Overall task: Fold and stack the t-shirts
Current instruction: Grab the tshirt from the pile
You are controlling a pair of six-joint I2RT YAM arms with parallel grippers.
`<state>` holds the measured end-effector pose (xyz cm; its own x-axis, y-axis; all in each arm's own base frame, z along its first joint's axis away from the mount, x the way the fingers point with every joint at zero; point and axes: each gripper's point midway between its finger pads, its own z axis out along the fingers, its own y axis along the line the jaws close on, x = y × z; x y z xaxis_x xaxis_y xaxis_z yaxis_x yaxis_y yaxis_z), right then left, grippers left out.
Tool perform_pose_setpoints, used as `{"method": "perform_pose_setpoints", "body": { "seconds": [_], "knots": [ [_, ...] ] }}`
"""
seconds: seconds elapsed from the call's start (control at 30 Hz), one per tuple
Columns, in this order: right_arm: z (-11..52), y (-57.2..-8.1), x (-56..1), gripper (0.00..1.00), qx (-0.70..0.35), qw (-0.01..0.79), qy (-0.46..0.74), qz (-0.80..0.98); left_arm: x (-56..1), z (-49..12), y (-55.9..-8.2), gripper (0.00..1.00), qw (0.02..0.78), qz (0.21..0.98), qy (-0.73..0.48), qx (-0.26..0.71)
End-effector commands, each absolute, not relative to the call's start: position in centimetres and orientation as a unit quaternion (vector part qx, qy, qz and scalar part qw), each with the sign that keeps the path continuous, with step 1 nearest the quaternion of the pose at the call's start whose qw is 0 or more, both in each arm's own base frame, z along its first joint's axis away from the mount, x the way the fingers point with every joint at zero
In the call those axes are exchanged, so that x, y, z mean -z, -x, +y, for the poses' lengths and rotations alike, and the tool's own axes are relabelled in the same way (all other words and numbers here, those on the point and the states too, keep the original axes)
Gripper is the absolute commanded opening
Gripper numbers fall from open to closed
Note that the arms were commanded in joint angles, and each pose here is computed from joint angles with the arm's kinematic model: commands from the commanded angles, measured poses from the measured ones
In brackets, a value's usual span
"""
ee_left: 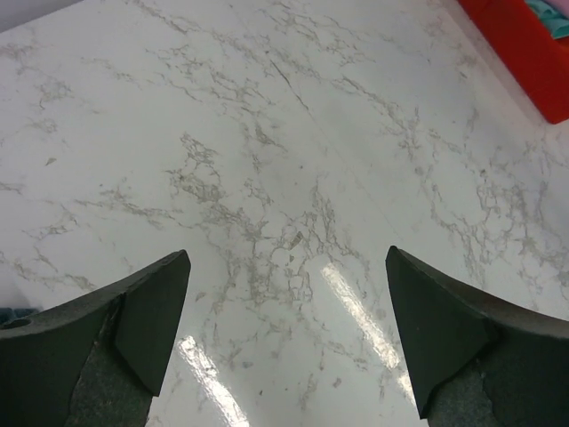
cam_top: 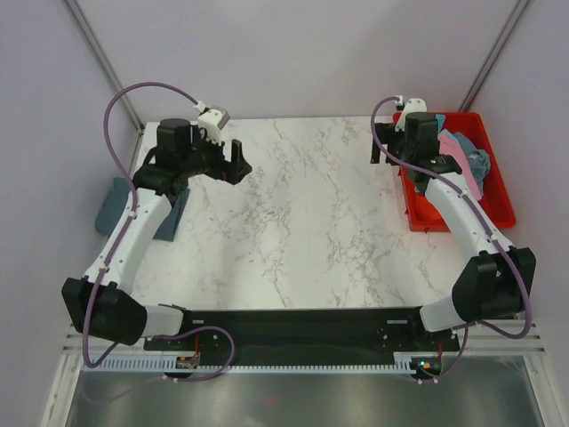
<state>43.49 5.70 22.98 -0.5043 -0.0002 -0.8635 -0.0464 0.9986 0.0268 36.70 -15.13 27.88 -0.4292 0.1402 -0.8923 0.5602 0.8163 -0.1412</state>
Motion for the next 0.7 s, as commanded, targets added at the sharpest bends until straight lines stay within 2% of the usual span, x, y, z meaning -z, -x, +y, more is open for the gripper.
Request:
{"method": "perform_pose_setpoints", "body": {
  "seconds": [0.0, 0.1, 0.23, 0.33, 0.37, 0.4, 0.43, 0.53, 0.67],
  "knots": [
    [4.7, -45.6, -27.0, 0.98, 0.006, 0.550, -0.006, 0.835, -28.2, -14.6, -37.0, 0.99, 0.488, 0.816, -0.247, 0.188],
    [4.6, -45.6, -27.1, 0.98, 0.020, 0.540, 0.037, 0.841, -30.2, -14.8, -37.2, 0.99, 0.501, 0.812, -0.225, 0.200],
    [2.7, -45.2, -28.6, 0.98, 0.052, 0.543, 0.036, 0.837, -32.0, -15.6, -36.2, 0.99, 0.515, 0.789, -0.252, 0.220],
    [-2.4, -45.4, -29.1, 0.98, 0.095, 0.539, -0.016, 0.837, -30.9, -15.7, -35.9, 0.99, 0.524, 0.780, -0.263, 0.220],
    [-3.5, -45.4, -27.6, 0.98, 0.098, 0.514, -0.033, 0.852, -30.1, -15.5, -35.8, 0.99, 0.517, 0.785, -0.260, 0.220],
    [-7.4, -45.0, -26.9, 0.97, 0.102, 0.501, -0.106, 0.853, -29.9, -15.5, -35.6, 0.99, 0.515, 0.786, -0.260, 0.220],
    [-8.7, -44.9, -26.3, 0.97, 0.091, 0.490, -0.135, 0.856, -30.6, -14.9, -36.6, 0.99, 0.535, 0.787, -0.226, 0.209],
    [-12.4, -44.0, -22.1, 0.93, 0.056, 0.447, -0.214, 0.866, -28.8, -14.5, -35.8, 0.99, 0.523, 0.800, -0.209, 0.208],
    [-13.1, -45.2, -18.6, 0.95, 0.053, 0.417, -0.185, 0.888, -26.6, -13.5, -35.2, 0.99, 0.514, 0.813, -0.195, 0.190]
  ]
}}
